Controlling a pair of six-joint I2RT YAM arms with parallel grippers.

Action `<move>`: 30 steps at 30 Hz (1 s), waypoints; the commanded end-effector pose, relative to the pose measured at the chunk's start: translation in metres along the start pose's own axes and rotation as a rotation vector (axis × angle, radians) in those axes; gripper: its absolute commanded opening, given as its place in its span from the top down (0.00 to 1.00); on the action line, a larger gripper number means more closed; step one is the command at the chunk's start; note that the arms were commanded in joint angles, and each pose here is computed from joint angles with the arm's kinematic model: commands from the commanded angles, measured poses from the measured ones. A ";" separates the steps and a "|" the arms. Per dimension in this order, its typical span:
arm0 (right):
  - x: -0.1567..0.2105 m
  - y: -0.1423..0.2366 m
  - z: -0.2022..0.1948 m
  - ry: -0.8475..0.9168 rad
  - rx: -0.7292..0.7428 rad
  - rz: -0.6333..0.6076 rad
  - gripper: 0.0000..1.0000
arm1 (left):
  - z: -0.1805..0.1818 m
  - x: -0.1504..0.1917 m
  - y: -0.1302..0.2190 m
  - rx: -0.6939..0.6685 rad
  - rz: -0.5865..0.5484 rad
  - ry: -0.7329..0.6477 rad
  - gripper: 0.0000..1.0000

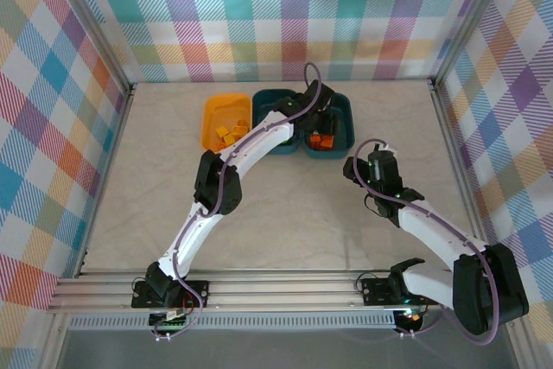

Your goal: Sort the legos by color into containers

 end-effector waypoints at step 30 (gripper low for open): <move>-0.017 0.018 0.013 0.054 -0.086 -0.102 0.07 | 0.059 0.035 0.228 -0.229 -0.356 -0.014 0.00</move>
Point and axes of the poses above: each hand's point on the last joint's axis, 136 mm out from that joint toward the fingers, its own y axis back along the fingers, its own z axis along the line the jaws close on, x = y × z, the point moved 4 cm from there along y, back along the fingers, and after that the axes turned 8 degrees about -y, right-handed, at the moved point
